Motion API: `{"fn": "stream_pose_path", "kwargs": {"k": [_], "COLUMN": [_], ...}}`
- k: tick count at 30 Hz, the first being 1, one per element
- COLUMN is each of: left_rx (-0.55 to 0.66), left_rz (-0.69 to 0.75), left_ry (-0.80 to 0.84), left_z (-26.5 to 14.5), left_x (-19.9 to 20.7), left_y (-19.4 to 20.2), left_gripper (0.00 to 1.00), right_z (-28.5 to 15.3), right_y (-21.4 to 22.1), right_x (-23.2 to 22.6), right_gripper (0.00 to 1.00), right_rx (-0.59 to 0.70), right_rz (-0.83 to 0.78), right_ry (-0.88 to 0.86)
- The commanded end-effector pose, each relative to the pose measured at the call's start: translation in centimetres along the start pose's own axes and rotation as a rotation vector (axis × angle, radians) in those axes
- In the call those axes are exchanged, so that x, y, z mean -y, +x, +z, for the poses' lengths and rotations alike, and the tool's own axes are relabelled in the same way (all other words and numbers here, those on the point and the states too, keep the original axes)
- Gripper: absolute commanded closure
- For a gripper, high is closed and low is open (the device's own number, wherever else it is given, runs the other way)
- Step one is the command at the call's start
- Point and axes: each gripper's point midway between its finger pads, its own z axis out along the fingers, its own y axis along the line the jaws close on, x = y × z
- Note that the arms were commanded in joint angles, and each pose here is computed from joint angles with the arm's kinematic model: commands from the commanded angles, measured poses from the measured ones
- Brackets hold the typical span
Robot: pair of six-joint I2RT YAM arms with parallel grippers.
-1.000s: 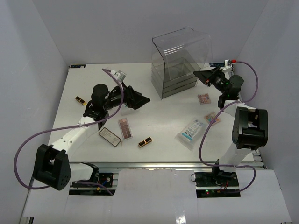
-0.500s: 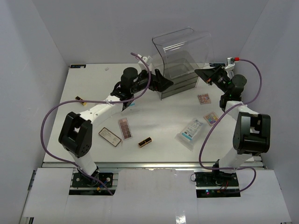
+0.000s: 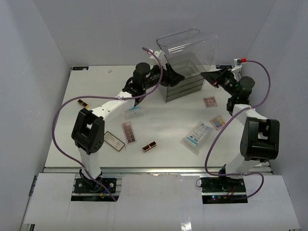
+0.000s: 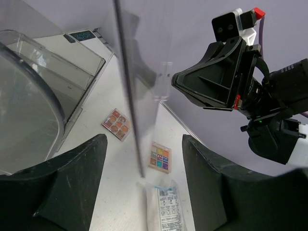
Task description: Organize the makeup
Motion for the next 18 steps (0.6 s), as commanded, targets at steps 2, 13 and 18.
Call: {"fn": "stream_pose_path", "kwargs": {"k": [2,13,18], "left_rx": [0.005,-0.017,-0.007], "left_rz": [-0.023,-0.068,-0.073], "left_ry": [0.086,0.154,0.165], "left_z": [0.3,0.1,0.0], "left_x": [3.0,4.7,5.4], "left_y": [-1.5,-1.6,-2.5], "left_gripper": [0.32,0.65,0.72], "right_z": [-0.1,-0.3,-1.5], "right_y": [-1.0,-0.6,0.5], "right_x": [-2.8,-2.8,-3.7], "right_gripper": [0.91,0.86,0.81], "right_rx": [0.024,0.004,-0.062], "right_rz": [-0.104,-0.169,-0.327], "right_ry": [-0.059,-0.055,-0.075]}}
